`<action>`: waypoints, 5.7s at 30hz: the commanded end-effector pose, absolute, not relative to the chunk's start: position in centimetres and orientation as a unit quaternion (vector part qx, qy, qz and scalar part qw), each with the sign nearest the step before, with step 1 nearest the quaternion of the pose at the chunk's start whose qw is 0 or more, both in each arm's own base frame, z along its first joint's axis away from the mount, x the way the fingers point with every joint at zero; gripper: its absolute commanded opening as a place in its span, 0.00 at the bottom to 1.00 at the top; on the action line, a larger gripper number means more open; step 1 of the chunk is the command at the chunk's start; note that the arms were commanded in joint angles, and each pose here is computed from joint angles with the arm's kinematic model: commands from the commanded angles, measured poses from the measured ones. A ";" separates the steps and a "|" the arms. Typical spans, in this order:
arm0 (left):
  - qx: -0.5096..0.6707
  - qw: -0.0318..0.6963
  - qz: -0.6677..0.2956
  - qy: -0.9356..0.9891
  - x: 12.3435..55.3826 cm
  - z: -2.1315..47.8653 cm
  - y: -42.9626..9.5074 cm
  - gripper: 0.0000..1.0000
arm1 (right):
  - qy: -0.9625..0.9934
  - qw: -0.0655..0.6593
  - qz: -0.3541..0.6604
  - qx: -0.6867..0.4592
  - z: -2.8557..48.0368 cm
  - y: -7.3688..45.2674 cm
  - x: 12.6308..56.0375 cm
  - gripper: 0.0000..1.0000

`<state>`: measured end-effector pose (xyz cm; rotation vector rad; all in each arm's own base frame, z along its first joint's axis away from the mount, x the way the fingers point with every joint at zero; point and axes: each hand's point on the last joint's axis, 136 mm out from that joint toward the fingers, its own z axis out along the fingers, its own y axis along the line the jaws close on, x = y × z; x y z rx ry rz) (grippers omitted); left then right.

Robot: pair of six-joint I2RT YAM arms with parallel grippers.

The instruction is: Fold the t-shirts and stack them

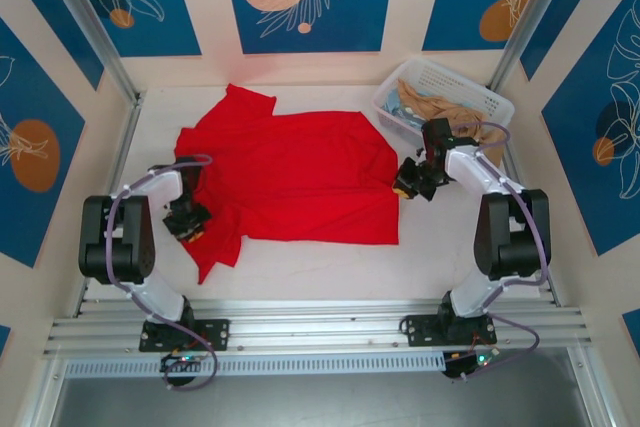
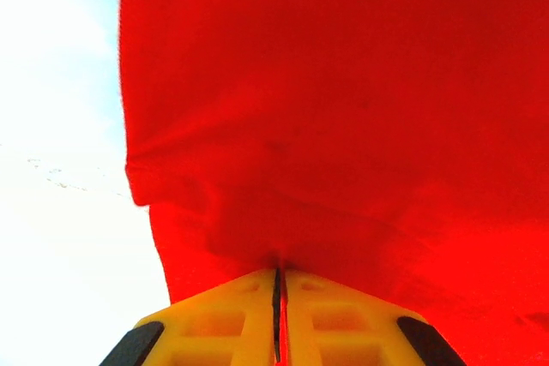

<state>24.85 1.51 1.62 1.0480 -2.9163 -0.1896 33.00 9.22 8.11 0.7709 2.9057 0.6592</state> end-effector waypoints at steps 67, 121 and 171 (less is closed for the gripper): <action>0.320 -0.003 0.033 -0.947 24.5 4.2 -1.1 0.12 | 0.949 -0.043 0.209 0.233 3.1 10.5 24.0 0.16; 0.325 -0.001 0.031 -0.945 24.5 4.0 -1.1 0.08 | 0.965 -0.113 0.095 0.218 3.4 9.5 16.7 0.00; 0.346 0.054 0.016 -0.937 21.0 4.5 -1.0 0.62 | 0.890 -0.019 0.141 0.434 3.9 4.4 27.1 0.00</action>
